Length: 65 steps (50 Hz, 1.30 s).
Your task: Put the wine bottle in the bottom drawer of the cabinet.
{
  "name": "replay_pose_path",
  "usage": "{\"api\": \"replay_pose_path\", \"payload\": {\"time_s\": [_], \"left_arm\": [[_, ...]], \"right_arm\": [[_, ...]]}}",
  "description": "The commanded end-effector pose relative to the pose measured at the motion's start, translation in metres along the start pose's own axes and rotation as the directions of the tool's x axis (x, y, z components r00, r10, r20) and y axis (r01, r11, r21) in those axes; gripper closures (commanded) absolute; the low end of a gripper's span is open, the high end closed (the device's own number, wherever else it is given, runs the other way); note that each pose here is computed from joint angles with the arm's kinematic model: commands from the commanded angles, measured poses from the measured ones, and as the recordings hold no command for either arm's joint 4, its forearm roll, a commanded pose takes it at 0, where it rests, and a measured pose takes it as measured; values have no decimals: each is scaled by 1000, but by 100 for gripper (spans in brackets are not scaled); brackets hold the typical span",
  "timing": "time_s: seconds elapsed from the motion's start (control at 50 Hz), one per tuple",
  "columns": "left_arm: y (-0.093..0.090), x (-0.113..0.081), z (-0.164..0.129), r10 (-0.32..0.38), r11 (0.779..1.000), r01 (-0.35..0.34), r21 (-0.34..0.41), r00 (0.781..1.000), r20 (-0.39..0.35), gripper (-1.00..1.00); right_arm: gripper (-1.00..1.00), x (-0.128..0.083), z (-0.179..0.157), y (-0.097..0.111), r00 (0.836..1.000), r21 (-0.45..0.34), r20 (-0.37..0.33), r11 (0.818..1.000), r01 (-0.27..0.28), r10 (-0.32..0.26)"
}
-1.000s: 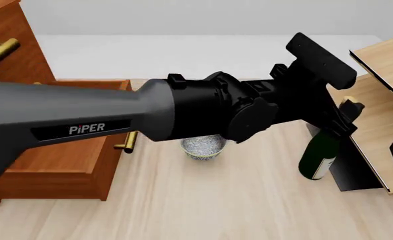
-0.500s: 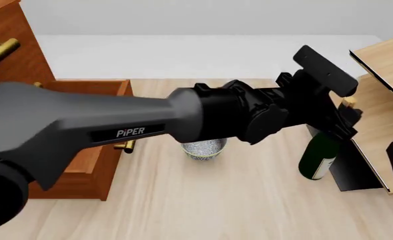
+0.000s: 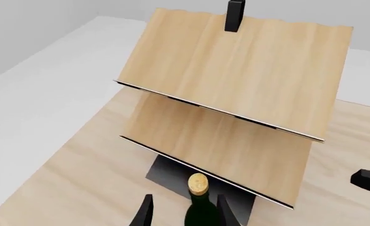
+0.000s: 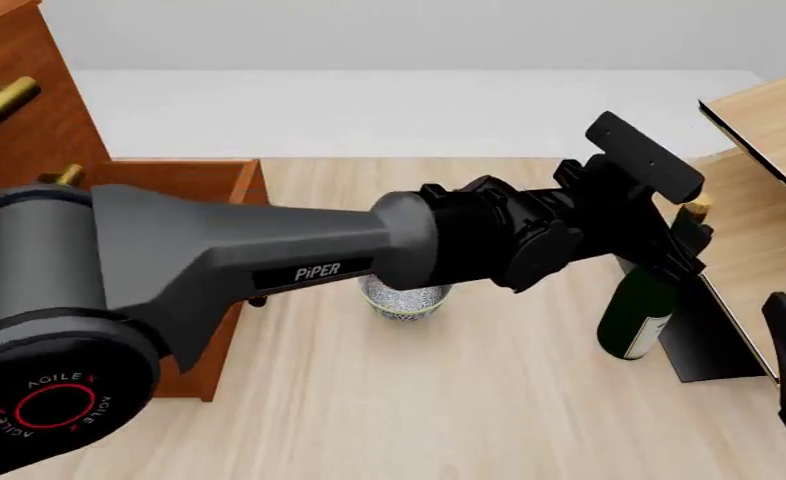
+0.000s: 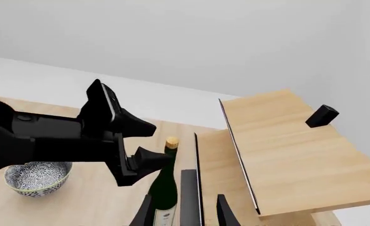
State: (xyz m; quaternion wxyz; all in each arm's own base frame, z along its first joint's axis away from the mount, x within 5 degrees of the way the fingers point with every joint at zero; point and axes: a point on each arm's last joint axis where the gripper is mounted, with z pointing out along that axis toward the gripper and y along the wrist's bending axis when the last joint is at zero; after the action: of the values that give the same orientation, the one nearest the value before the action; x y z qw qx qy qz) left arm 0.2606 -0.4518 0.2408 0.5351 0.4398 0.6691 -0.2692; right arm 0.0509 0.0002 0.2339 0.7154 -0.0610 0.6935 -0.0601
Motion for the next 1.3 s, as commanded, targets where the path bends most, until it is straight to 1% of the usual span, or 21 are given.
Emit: {"api": "replay_pose_path", "payload": {"time_s": [0.02,0.24,0.62,0.84,0.86,1.0,1.02,1.1,1.18,1.3], "left_arm": [[9,0,8,-14,1000,14,-16,1000,5,-100],[7,1,15,-17,1000,18,-14,1000,7,-100],[-2,7,24,-16,1000,16,3,1000,-6,-100],[-4,10,24,-20,1000,20,6,1000,-14,-100],[-5,11,23,-18,1000,19,9,1000,-15,100],[-4,9,22,-24,1000,24,7,1000,-16,100],[-6,8,20,-36,999,36,11,999,-11,100],[-8,7,19,-36,999,37,14,999,-9,100],[-9,6,17,-32,999,32,15,999,-12,100],[-4,4,14,-20,1000,20,8,1000,-14,100]], "right_arm": [[-100,3,1,0,1000,3,-8,1000,0,0],[-100,6,2,1,1000,3,-14,1000,0,0],[-100,9,2,1,1000,2,-22,1000,-2,2],[-100,9,2,2,1000,-2,-22,1000,0,0],[-100,9,2,2,1000,-2,-22,1000,-1,0],[-100,9,2,1,1000,-1,-21,1000,0,0],[-100,9,2,1,1000,-1,-21,1000,1,-1],[-100,9,2,1,1000,-2,-21,1000,2,-2],[-100,8,1,1,1000,-3,-19,1000,1,-1],[-100,7,1,1,1000,0,-17,1000,-2,2]]}}
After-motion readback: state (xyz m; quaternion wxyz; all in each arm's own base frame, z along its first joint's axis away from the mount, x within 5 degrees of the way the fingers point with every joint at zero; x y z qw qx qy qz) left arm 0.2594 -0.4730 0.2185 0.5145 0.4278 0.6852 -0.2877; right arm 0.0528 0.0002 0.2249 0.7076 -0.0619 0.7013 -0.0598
